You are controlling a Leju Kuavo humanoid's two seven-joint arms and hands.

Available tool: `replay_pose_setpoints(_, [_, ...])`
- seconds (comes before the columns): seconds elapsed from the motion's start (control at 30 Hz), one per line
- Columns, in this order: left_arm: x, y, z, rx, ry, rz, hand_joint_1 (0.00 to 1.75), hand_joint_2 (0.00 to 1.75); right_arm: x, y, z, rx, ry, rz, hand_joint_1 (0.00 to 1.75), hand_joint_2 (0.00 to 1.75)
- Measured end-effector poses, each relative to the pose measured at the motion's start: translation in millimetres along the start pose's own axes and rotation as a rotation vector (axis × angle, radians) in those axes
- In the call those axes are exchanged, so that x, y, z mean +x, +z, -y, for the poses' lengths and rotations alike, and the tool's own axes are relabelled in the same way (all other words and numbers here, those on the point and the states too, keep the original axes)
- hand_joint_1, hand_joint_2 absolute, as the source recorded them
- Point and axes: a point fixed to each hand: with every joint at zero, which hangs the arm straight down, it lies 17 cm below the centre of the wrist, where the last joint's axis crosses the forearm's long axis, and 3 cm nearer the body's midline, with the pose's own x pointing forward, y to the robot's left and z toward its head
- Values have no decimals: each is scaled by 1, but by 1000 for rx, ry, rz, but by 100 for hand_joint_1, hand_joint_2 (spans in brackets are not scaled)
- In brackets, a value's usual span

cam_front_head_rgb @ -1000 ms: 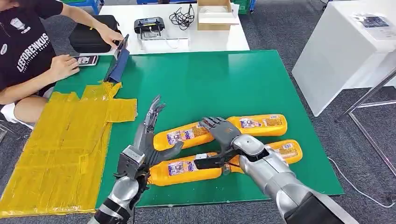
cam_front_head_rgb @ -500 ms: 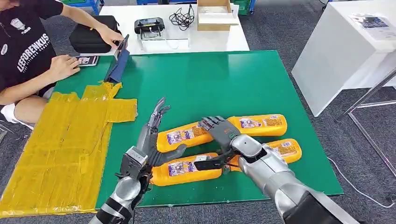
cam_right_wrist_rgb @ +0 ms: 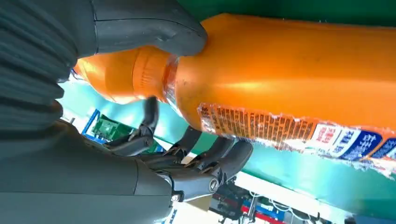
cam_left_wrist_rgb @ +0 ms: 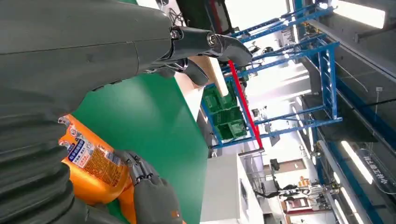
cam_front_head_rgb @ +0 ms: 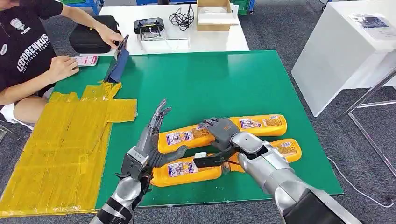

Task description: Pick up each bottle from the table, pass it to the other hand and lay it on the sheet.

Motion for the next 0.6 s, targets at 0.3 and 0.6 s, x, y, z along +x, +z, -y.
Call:
replay_pose_setpoints(0.3, [-1, 0, 0, -2, 1, -2, 0, 175, 3, -1, 3, -8, 7, 4, 140, 175])
replay_pose_setpoints(0.6, [-2, 2, 0, -2, 1, -7, 0, 175, 28, -15, 36, -134, 92, 5, 0, 175])
